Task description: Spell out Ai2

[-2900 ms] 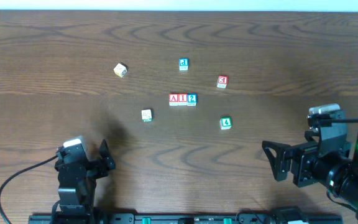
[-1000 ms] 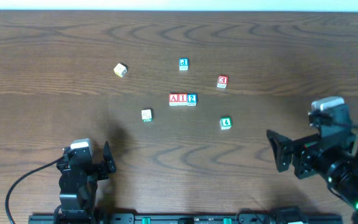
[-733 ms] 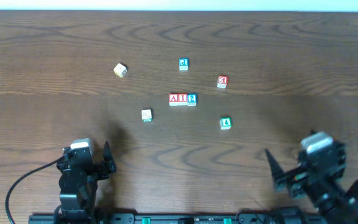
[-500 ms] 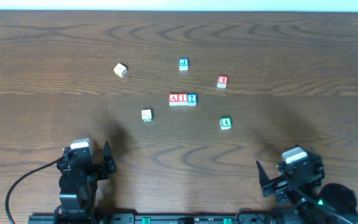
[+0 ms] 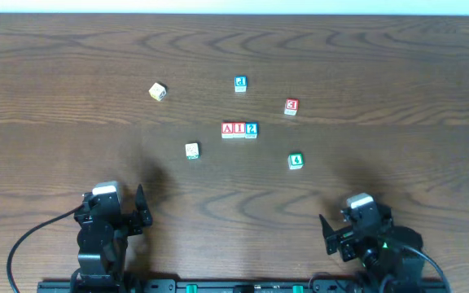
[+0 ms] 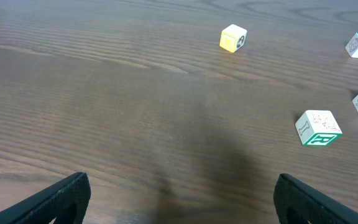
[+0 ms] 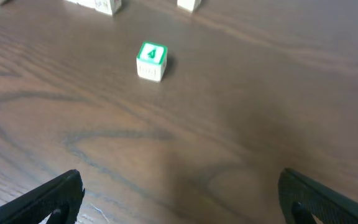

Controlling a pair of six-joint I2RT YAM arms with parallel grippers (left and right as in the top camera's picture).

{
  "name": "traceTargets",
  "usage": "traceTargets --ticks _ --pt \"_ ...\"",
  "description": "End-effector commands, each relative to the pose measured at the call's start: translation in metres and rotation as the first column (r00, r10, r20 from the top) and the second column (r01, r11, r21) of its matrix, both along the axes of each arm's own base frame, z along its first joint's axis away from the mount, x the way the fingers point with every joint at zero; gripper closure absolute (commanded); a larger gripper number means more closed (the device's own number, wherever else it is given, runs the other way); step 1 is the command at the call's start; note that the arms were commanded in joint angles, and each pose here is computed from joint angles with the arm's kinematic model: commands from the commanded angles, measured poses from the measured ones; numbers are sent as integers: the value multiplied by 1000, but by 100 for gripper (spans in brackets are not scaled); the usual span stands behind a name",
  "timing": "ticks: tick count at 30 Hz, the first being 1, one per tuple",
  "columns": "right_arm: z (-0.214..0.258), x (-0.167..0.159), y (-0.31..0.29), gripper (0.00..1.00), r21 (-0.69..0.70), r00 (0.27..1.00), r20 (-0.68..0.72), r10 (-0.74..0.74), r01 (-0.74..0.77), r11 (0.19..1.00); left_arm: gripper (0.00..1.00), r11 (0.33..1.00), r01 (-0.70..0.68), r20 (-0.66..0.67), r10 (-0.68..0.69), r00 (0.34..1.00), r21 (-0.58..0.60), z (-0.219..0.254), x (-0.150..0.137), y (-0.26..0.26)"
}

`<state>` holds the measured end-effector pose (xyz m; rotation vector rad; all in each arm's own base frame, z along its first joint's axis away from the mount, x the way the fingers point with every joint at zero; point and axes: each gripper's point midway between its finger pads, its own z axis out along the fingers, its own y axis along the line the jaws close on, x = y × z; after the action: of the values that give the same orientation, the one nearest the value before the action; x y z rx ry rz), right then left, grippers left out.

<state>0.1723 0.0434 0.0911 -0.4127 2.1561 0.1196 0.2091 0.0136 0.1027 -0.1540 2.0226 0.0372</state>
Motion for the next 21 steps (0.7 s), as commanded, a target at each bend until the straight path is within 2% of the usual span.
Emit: traceTargets --ticks 1,21 --pt "-13 -1 0 1 63 998 -46 -47 50 997 5 1000 1 -10 -1 1000 18 -6 0 1" --pt "-22 1 0 1 63 997 -58 -48 52 997 5 1000 1 -10 -1 1000 18 -6 0 1"
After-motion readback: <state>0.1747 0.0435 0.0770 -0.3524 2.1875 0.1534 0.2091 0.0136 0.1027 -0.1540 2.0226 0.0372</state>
